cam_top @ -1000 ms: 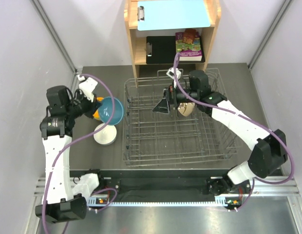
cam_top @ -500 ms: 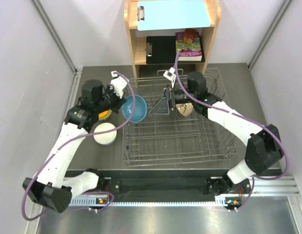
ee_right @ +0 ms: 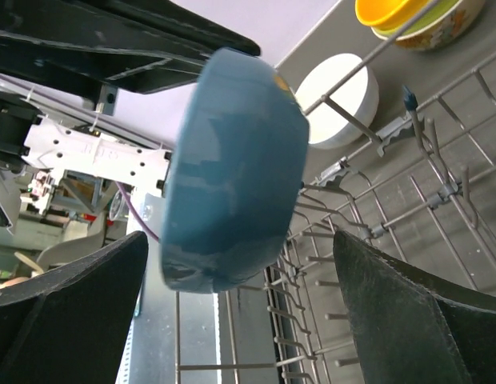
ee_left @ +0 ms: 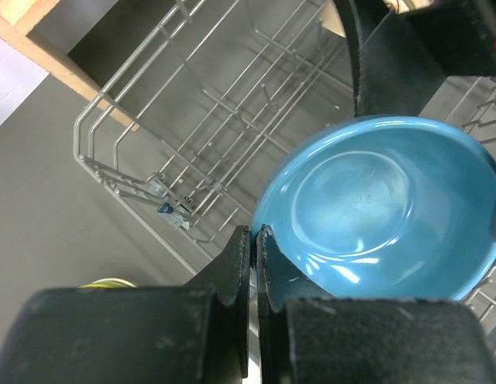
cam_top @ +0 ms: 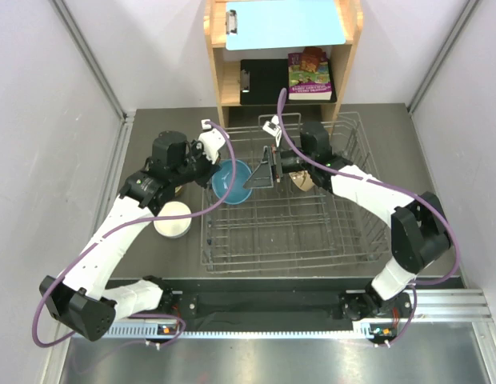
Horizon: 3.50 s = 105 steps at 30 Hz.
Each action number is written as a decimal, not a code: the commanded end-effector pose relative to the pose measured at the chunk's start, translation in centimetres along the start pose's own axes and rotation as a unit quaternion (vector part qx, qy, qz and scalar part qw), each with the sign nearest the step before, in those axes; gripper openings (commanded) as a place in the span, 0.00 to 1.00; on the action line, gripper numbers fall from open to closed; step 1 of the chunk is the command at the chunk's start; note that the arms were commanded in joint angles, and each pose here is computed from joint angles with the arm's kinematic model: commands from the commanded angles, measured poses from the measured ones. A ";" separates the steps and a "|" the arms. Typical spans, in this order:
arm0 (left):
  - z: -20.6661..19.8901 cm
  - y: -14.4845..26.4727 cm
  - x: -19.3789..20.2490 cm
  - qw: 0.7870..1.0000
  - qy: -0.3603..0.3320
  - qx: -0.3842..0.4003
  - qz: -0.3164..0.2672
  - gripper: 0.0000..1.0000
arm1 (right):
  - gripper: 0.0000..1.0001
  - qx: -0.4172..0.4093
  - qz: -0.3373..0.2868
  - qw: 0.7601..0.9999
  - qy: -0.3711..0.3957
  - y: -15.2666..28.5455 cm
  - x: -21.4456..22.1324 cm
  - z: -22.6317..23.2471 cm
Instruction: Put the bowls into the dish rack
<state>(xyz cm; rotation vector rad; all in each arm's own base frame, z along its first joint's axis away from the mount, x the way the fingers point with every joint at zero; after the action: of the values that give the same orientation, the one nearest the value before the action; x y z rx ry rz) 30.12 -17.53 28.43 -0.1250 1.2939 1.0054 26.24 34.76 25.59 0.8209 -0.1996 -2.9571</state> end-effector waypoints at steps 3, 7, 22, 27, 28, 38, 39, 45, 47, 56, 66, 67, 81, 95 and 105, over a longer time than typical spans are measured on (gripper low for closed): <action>0.1 0.3 -2.8 0.999 0.001 -0.002 -0.050 0.00 | 0.97 -0.018 -0.004 0.999 0.033 -0.3 -1.5 0.9; -0.5 0.0 -2.7 0.999 0.006 0.011 -0.050 0.00 | 0.96 -0.022 0.002 0.999 0.030 -0.6 -1.5 1.0; -1.2 -0.9 -2.4 0.998 0.016 0.024 -0.052 0.00 | 0.92 -0.053 0.030 0.998 0.025 -1.8 -0.5 2.0; -1.3 -1.0 -2.2 0.998 0.018 0.026 -0.051 0.00 | 0.91 -0.060 0.039 0.997 0.026 -2.4 -0.2 2.3; -1.3 -1.0 -2.1 0.998 0.017 0.025 -0.051 0.00 | 0.90 -0.060 0.040 0.997 0.025 -2.5 -0.2 2.3; -1.2 -1.0 -1.9 0.998 0.016 0.020 -0.051 0.00 | 0.73 -0.059 0.047 0.997 0.025 -3.1 0.4 2.3; -1.2 -0.9 -1.9 0.998 0.014 0.019 -0.052 0.00 | 0.72 -0.059 0.047 0.997 0.029 -3.1 0.5 2.3; -1.4 -1.0 -1.7 0.998 0.011 0.019 -0.052 0.00 | 0.42 -0.055 0.049 0.997 0.028 -3.1 0.8 2.0; -1.4 -1.1 -1.6 0.998 0.011 0.021 -0.051 0.00 | 0.25 -0.054 0.048 0.997 0.028 -3.0 0.8 1.9; -0.8 -0.6 -1.9 0.998 0.008 0.004 -0.054 0.30 | 0.00 -0.044 0.042 0.998 0.034 -2.9 0.9 1.7; 3.4 1.7 -1.8 0.994 0.022 -0.096 -0.049 0.81 | 0.00 0.028 0.013 0.998 0.062 -2.1 0.2 0.4; 3.8 2.0 -1.7 0.993 0.021 -0.105 -0.047 0.82 | 0.00 0.038 0.008 0.997 0.066 -2.0 -0.1 0.2; 8.8 6.6 9.4 0.971 0.081 -0.215 0.064 0.99 | 0.00 0.399 -0.187 0.878 0.184 6.5 -9.8 -3.9; 5.7 9.1 16.8 0.957 0.110 -0.233 0.135 0.99 | 0.00 0.581 -0.236 0.745 0.226 8.9 -11.4 -5.9; 4.9 9.2 17.4 0.952 0.139 -0.242 0.126 0.99 | 0.00 0.591 -0.201 0.750 0.219 6.5 -9.1 -8.9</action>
<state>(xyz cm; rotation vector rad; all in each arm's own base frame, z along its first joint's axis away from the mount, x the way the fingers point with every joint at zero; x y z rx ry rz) 26.49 0.43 18.56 -0.4329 1.3180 1.5817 38.34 27.57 22.54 1.6987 -2.1939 -2.4831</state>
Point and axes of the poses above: each gripper's point midway between its finger pads, its own y axis back along the fingers, its own z axis along the line the jaws close on, x = y × z, the point moved 1 cm from there along y, back along the fingers, and after that the axes turned 11 degrees about -y, right-handed, at the moved point
